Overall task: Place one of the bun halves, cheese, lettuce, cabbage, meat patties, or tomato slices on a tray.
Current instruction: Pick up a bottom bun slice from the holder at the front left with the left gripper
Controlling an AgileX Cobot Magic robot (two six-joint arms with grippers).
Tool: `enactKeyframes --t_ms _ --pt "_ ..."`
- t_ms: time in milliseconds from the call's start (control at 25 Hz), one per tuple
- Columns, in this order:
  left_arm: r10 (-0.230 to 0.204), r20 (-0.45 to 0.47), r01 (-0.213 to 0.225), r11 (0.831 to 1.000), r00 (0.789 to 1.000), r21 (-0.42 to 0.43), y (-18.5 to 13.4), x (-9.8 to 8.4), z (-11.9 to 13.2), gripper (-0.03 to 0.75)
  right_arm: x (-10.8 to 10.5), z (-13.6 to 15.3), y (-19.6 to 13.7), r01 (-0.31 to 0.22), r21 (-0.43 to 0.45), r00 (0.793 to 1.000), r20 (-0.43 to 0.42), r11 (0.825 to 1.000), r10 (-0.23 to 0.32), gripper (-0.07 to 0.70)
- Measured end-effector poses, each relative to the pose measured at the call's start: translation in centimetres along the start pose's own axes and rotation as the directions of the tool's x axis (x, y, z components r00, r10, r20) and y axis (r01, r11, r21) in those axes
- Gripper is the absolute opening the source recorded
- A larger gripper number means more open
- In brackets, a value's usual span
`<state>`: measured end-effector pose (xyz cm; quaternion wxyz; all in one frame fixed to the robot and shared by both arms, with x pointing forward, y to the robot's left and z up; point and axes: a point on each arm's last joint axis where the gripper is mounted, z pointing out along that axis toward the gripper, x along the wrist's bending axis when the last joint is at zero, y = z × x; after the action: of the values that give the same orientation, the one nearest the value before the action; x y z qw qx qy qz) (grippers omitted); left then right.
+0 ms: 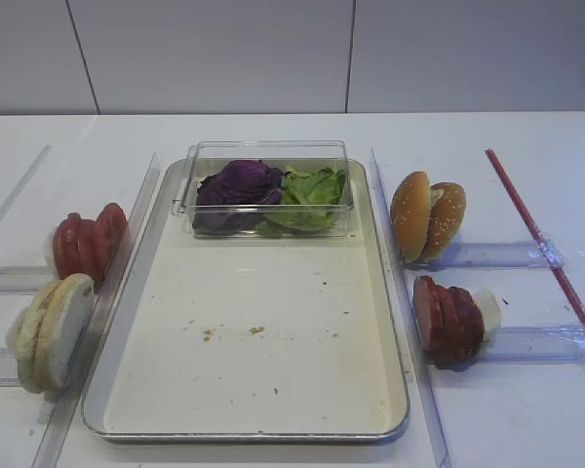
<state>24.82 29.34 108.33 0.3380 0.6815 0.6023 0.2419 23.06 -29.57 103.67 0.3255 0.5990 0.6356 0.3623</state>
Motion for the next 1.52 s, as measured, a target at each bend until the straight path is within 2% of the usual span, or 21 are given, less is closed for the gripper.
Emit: enactKeyframes --t_ms 120,400,480,640,720,760,840,960,1040,1240,1520 --pt "0.048 0.046 -0.051 0.997 0.998 0.053 1.2 -0.1 0.5 0.469 0.0 0.0 0.0 0.000 0.000 1.000 0.000 1.000 0.000 0.689" --pt "0.100 0.120 -0.122 0.973 0.988 0.195 5.1 -1.1 2.5 0.468 0.0 0.0 0.0 0.000 0.000 1.000 0.000 1.000 0.000 0.689" --pt "0.118 0.142 -0.150 0.959 0.983 0.240 6.3 -1.6 3.5 0.468 0.0 0.0 0.0 0.000 0.000 1.000 0.000 1.000 0.000 0.689" --pt "0.181 0.170 -0.229 0.918 0.969 0.323 8.2 -2.8 5.8 0.468 0.0 0.0 0.0 0.000 0.000 1.000 0.000 1.000 0.000 0.689" --pt "0.189 0.168 -0.239 0.900 0.967 0.364 9.1 -3.5 7.1 0.468 0.0 0.0 0.0 0.000 0.000 1.000 0.000 1.000 0.000 0.689" --pt "0.180 0.156 -0.228 0.895 0.971 0.384 9.5 -3.7 7.7 0.468 0.0 0.0 0.0 0.000 0.000 1.000 0.000 1.000 0.000 0.689" --pt "0.137 0.122 -0.176 0.896 0.983 0.407 10.4 -4.1 8.9 0.466 0.0 0.0 0.0 0.000 -0.002 1.000 0.000 1.000 0.000 0.689" --pt "0.052 0.078 -0.079 0.911 0.996 0.406 11.7 -4.8 10.4 0.465 0.0 0.0 0.0 0.000 -0.002 1.000 0.000 1.000 0.000 0.689" --pt "0.020 0.063 -0.044 0.910 0.998 0.411 12.4 -5.2 11.5 0.465 0.0 0.0 0.0 0.000 -0.002 1.000 0.000 1.000 0.000 0.689" --pt "-0.018 0.027 0.004 0.887 0.999 0.461 13.2 -5.9 13.9 0.465 0.0 0.0 0.0 0.000 -0.002 1.000 0.000 1.000 0.000 0.689" --pt "-0.029 -0.011 0.030 0.850 1.000 0.526 13.4 -6.6 17.0 0.461 0.0 0.0 0.0 0.000 -0.002 1.000 0.000 1.000 0.000 0.689"
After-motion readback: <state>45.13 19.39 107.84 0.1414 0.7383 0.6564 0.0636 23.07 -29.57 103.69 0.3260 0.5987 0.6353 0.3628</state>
